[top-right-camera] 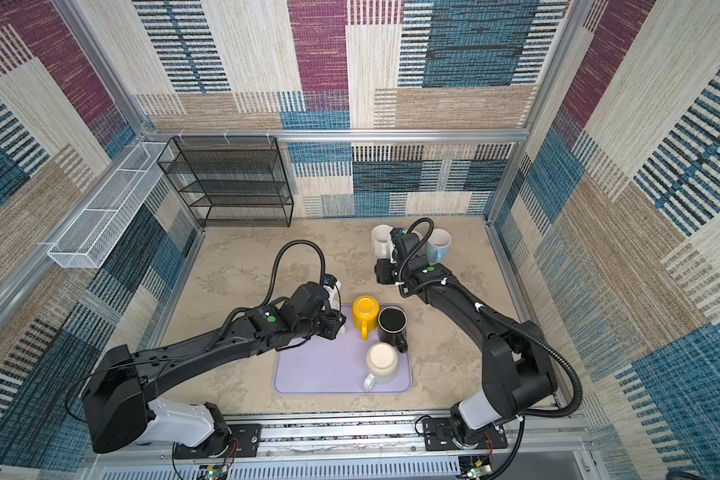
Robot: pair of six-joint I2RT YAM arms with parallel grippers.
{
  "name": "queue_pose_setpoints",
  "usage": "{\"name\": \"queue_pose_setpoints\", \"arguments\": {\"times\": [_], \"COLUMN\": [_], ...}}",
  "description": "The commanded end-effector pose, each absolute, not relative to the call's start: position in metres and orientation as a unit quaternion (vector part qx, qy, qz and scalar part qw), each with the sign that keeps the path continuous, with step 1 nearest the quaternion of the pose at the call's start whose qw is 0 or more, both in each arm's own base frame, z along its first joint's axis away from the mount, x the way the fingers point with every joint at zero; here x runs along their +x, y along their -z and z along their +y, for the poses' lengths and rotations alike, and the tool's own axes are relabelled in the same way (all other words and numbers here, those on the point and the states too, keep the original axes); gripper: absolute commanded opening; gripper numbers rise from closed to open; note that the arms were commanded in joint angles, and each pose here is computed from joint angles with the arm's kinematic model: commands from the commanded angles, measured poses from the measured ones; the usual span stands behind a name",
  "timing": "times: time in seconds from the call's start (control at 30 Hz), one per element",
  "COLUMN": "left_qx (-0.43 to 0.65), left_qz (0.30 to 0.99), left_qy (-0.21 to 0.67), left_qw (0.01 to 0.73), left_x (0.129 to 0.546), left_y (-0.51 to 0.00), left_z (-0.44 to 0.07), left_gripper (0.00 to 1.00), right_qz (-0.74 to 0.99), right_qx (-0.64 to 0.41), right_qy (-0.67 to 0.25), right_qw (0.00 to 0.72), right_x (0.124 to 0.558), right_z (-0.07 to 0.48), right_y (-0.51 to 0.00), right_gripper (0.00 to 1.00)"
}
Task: Turn the mug right side up
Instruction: 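Move the left gripper over the upside-down yellow mug while the right gripper rises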
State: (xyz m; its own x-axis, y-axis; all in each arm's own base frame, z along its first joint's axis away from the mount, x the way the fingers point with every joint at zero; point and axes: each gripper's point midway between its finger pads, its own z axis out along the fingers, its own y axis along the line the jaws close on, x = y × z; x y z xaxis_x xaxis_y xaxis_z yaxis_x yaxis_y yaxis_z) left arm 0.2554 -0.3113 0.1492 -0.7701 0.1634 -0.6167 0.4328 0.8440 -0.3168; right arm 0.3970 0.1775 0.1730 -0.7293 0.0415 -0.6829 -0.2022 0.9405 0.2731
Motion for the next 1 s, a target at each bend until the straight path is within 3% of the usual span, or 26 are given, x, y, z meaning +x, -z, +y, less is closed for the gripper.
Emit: {"name": "queue_pose_setpoints", "arguments": {"times": [0.0,0.57,0.97], "left_qx": [0.150,0.185,0.207], "left_qz": [0.909,0.922,0.939], "left_qy": [0.238,0.209,0.122], "left_qw": [0.307,0.269,0.246], "left_x": [0.262,0.256,0.261], "left_y": [-0.153,-0.119,-0.096], "left_z": [-0.328,-0.370,-0.361], "left_gripper": [0.32,0.32,0.32], "right_qz": [0.912,0.915,0.916], "right_qx": [-0.033,-0.030,-0.030], "right_qy": [-0.160,-0.145,-0.144], "right_qw": [0.377,0.374,0.373], "right_x": [0.401,0.400,0.400], "right_z": [0.174,0.166,0.165], "right_y": [-0.176,-0.171,-0.171], "right_gripper": [0.59,0.59,0.59]}}
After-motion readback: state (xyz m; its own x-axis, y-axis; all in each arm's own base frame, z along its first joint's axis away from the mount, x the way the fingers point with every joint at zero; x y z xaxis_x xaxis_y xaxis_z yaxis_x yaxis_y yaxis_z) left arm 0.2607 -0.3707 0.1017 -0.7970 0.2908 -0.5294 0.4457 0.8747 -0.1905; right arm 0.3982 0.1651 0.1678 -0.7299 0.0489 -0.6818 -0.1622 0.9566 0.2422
